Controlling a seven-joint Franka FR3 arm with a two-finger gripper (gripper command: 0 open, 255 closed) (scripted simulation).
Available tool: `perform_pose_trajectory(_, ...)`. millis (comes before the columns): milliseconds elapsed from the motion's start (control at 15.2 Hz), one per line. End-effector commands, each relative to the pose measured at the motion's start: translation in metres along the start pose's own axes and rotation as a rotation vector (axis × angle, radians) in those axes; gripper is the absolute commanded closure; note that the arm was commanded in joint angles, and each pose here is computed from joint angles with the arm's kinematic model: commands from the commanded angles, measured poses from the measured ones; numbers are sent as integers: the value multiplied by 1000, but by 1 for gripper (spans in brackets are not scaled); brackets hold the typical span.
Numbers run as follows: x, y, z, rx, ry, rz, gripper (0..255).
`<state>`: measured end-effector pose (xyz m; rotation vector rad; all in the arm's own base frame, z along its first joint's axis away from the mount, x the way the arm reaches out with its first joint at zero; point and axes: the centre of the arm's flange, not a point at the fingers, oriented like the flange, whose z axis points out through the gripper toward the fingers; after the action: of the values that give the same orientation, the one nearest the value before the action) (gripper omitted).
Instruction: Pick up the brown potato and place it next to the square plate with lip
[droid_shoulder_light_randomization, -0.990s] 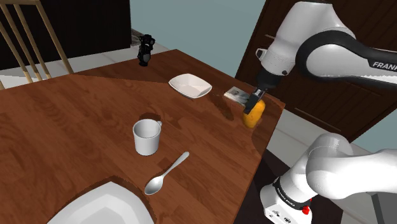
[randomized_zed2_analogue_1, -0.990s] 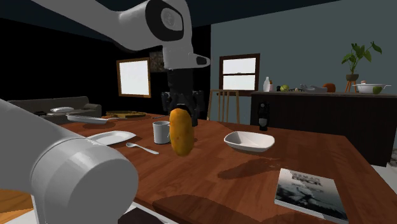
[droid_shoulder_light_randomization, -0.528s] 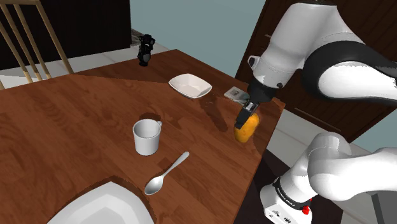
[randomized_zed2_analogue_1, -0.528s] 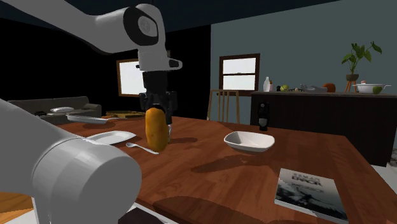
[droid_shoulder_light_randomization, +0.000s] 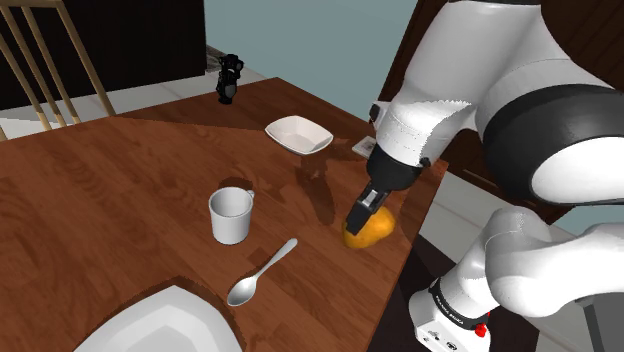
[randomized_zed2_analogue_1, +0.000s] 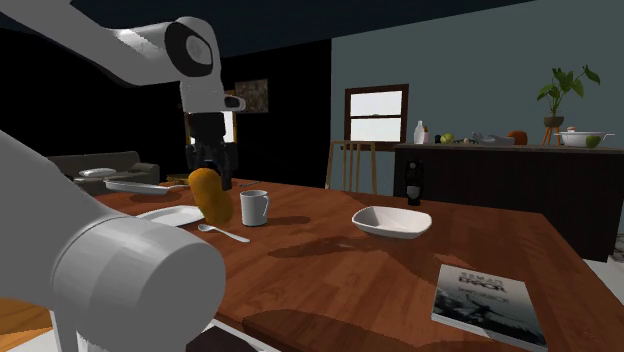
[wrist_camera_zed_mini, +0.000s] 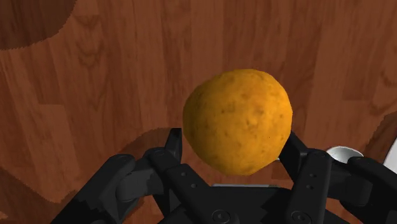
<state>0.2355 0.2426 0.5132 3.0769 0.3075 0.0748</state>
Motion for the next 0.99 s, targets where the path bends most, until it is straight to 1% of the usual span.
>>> perform_pose_trajectory(0,-3,-26,-2,1,0,1,255)
perform_pose_trajectory(726,-12,-171,-10,1,0,1,255)
perform_pose_trajectory(792,-13,-190,-12,1,0,1,255)
perform_pose_trajectory(924,-13,-190,-1,1,0,1,255)
